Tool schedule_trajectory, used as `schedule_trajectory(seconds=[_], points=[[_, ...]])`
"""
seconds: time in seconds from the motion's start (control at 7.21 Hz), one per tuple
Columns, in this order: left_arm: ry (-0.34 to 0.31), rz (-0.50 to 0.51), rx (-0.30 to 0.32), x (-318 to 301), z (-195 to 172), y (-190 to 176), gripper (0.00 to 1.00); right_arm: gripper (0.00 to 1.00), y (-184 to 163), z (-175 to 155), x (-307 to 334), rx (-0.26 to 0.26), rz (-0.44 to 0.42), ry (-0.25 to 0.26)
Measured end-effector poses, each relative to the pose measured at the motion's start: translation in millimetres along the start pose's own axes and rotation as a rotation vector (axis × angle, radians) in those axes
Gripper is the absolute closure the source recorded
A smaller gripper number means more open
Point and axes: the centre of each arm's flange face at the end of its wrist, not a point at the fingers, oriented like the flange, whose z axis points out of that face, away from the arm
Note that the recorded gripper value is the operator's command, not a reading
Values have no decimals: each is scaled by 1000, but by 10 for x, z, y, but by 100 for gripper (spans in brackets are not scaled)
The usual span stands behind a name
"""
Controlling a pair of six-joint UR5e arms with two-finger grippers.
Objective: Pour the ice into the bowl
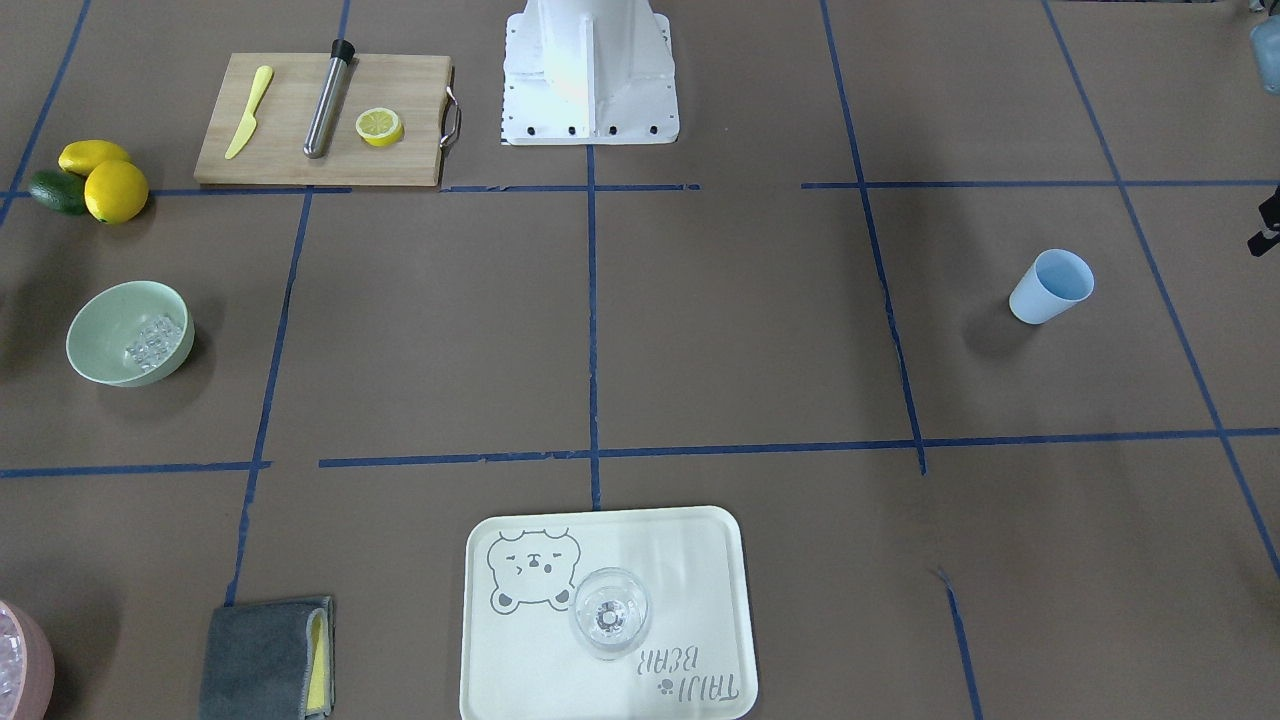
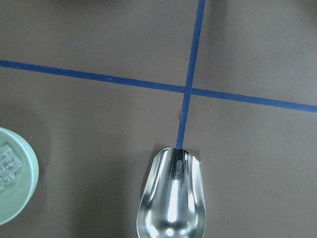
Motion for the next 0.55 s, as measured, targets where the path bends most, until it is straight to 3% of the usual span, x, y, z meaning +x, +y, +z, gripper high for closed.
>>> schedule_trajectory(seconds=[0.55], points=[[-13, -34, -30, -9, -10, -83, 0, 0, 108, 110, 69, -23, 20, -13]])
